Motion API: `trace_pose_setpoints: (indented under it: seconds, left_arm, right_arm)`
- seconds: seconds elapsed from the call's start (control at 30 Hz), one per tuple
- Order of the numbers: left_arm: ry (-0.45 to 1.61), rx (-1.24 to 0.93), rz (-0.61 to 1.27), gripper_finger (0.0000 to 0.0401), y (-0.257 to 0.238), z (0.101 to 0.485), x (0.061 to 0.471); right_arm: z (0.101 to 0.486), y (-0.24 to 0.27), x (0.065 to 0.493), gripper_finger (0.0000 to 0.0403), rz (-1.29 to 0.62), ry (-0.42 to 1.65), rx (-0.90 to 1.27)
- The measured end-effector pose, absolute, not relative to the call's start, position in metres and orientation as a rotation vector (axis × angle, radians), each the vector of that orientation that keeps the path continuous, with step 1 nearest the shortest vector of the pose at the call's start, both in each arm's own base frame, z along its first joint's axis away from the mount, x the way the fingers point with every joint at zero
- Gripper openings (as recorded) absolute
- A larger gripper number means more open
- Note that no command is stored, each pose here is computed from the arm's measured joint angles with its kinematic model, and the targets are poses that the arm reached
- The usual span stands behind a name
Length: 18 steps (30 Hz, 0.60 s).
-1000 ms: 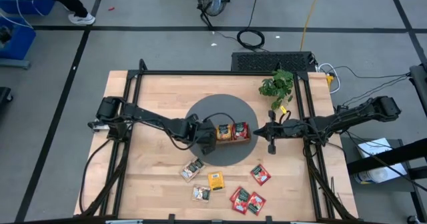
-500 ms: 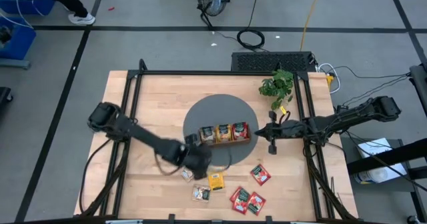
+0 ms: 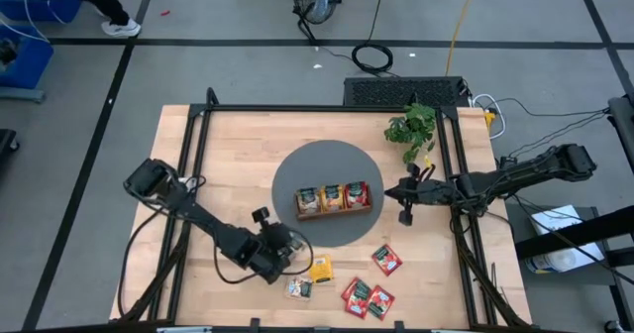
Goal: Pick & Place Tea
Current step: Put the red tea bag into the right slot of the wooden organizer
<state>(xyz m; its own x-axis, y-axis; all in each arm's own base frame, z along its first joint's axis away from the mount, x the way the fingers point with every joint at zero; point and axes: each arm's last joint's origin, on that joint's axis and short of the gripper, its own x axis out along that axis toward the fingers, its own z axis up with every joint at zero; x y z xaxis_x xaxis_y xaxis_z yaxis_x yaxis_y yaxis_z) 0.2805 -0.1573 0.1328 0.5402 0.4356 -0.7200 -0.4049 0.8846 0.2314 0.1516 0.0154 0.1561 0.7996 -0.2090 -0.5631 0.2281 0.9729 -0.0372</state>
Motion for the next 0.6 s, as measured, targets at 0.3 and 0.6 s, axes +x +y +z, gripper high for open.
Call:
trace_pose_setpoints:
  seconds: [0.3,0.6]
  left_arm:
    - [0.852,-0.089,0.559,0.0030,-0.146,0.122,0.278]
    - [0.788,-0.150,0.579,0.0031,-0.134,0.124,0.292]
  right_arm:
    - [0.151,0.011,0.147,0.0000,-0.397,0.626,0.077]
    - [0.135,0.011,0.140,0.0000,-0.376,0.670,0.079]
